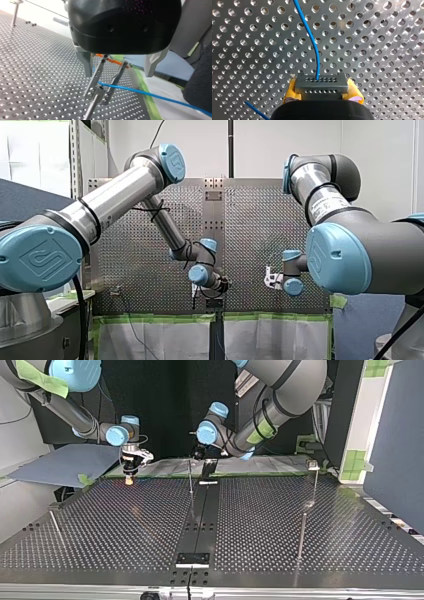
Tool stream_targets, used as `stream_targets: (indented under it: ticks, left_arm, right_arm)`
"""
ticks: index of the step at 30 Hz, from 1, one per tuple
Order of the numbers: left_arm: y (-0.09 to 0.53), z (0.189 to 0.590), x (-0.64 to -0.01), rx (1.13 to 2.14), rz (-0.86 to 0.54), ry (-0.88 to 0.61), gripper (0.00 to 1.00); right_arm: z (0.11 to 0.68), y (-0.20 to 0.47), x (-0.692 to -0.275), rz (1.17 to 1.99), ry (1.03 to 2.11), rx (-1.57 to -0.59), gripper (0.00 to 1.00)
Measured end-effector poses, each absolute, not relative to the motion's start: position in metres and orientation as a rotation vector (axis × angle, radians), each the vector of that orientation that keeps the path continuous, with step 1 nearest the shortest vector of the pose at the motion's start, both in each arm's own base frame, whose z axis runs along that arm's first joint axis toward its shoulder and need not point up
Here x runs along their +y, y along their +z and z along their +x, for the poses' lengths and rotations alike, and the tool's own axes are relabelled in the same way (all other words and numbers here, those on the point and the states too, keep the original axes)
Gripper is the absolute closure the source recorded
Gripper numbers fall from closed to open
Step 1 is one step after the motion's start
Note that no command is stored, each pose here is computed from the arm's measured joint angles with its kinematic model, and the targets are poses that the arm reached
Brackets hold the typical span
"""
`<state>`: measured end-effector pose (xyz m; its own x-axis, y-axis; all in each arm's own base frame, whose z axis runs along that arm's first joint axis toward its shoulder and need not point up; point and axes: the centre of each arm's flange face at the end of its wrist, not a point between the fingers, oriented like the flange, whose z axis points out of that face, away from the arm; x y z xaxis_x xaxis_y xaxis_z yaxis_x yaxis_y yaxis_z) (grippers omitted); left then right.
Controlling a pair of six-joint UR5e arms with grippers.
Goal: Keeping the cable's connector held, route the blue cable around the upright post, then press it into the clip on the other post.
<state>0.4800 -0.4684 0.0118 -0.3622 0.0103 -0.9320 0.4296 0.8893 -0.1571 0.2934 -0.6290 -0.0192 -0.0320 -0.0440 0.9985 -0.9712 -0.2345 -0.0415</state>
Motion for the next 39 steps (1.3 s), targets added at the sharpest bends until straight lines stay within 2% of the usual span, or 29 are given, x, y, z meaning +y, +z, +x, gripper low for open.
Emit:
stream_targets:
  ticks: [23, 39]
  left_arm:
    - [0.014, 0.481, -0.47, 1.881, 0.309, -0.452, 0.0]
    - [0.065, 0.438, -0.479, 1.761, 0.283, -0.497, 0.0]
  right_arm:
    - [0.291, -0.022, -0.629, 1.397, 1.388, -1.148, 1.0]
    - [0.291, -0.022, -0.63, 1.399, 1.386, -1.151, 1.0]
